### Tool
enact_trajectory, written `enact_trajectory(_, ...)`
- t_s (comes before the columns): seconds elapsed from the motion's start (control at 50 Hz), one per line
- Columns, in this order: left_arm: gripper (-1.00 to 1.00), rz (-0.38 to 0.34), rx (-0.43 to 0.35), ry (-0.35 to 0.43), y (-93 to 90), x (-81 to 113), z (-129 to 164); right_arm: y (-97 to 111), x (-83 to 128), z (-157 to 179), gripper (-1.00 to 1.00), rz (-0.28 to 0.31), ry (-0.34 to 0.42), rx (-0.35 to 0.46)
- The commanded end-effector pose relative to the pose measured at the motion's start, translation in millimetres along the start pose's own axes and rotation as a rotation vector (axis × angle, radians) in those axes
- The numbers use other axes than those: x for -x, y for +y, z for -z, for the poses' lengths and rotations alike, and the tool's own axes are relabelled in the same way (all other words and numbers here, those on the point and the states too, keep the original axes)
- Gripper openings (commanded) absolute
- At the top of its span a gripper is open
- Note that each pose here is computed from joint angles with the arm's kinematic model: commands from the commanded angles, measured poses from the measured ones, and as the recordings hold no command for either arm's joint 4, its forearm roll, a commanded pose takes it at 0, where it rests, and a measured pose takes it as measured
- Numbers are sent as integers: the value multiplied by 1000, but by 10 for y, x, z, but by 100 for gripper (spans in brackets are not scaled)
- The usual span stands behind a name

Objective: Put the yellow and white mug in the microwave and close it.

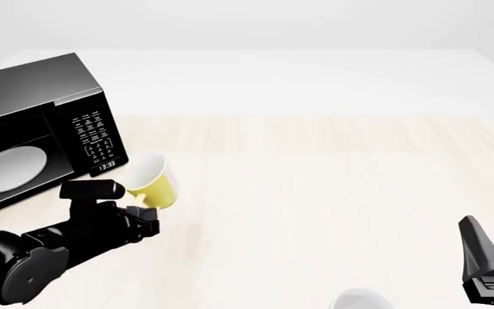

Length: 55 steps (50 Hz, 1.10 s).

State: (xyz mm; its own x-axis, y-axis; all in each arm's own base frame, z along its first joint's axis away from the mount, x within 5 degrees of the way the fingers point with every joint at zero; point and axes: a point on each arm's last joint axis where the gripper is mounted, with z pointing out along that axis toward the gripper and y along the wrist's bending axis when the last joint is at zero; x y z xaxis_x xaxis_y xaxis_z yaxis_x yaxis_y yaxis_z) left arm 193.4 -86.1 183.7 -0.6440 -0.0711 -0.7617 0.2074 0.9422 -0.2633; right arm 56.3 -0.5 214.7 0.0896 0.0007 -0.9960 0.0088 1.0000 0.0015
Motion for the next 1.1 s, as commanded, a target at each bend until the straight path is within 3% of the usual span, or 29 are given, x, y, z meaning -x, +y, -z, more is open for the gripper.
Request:
enact_trajectory(0.02,-100,-46,63,-81,176,93,259,0,0,0,100,0,0,0)
enact_trajectory(0.3,-100,-70,179,-182,407,151,573,0,0,0,100,0,0,0)
enact_trajectory(0.38,-100,-26,234,-200,516,137,629,0,0,0,100,0,0,0)
enact_trajectory(0.8,-100,37,390,-262,796,170,773,0,0,0,100,0,0,0)
enact_trajectory(1.1,-100,125,506,-272,1043,145,799,0,0,0,100,0,0,0)
